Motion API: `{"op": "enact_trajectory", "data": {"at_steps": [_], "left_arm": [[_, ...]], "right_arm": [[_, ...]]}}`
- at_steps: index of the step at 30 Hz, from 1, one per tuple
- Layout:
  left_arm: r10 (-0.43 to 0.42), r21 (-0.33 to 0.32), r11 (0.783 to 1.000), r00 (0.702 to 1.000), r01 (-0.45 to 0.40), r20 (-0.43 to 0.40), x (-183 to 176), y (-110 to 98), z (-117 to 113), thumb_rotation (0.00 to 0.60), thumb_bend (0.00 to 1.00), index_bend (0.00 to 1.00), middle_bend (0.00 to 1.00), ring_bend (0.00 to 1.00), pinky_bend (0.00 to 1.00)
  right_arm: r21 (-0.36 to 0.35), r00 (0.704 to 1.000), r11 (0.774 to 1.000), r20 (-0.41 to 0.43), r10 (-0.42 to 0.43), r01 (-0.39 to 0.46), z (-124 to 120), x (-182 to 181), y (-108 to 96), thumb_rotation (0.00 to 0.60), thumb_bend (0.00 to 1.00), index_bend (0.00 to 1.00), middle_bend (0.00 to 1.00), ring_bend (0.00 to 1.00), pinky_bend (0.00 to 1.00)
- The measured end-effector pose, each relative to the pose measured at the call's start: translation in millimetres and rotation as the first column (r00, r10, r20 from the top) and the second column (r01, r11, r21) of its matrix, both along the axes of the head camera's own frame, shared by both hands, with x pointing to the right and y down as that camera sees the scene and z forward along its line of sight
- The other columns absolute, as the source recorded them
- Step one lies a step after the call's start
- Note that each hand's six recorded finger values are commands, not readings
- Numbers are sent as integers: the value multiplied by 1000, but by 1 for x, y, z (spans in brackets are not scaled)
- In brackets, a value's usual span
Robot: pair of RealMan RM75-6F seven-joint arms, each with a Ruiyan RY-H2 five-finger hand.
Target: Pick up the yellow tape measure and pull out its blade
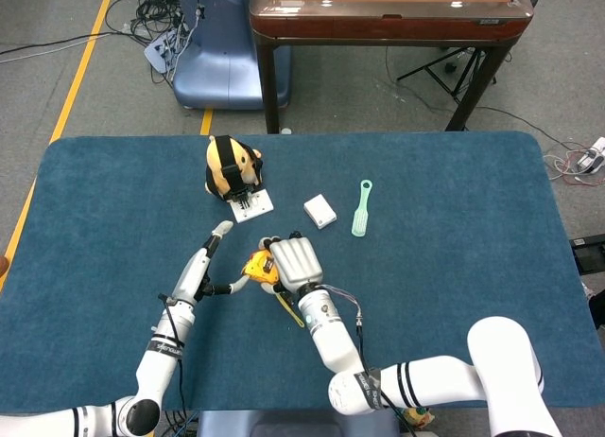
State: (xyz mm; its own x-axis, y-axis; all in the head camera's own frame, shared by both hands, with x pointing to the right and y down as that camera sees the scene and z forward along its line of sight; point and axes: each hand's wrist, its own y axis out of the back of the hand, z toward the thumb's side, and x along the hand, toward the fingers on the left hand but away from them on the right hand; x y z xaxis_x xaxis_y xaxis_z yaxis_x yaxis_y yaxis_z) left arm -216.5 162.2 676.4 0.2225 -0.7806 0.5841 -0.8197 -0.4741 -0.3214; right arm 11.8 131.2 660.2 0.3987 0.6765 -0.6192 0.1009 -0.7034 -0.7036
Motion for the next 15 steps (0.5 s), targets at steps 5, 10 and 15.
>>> {"op": "enact_trajectory", "data": {"at_steps": [5, 10, 15], "left_arm": [[-2, -3, 1000, 1000, 2, 1, 0, 0, 1, 600, 202, 0, 0, 0, 0], [-3, -11, 1000, 1000, 3, 11, -2, 1, 3, 600, 202, 0, 0, 0, 0], [-6, -14, 1000, 1000, 6, 29, -8, 0, 5, 600, 202, 0, 0, 0, 0]], "right_arm": [[-6, 1000, 1000, 8, 0, 0, 1, -5, 0, 600, 971, 762, 760, 696, 215], [-15, 1000, 1000, 12, -1, 1, 2, -5, 2, 600, 971, 762, 760, 696, 215], [-18, 1000, 1000, 11, 3, -3, 4, -2, 2, 600, 971, 766, 760, 696, 215]]}}
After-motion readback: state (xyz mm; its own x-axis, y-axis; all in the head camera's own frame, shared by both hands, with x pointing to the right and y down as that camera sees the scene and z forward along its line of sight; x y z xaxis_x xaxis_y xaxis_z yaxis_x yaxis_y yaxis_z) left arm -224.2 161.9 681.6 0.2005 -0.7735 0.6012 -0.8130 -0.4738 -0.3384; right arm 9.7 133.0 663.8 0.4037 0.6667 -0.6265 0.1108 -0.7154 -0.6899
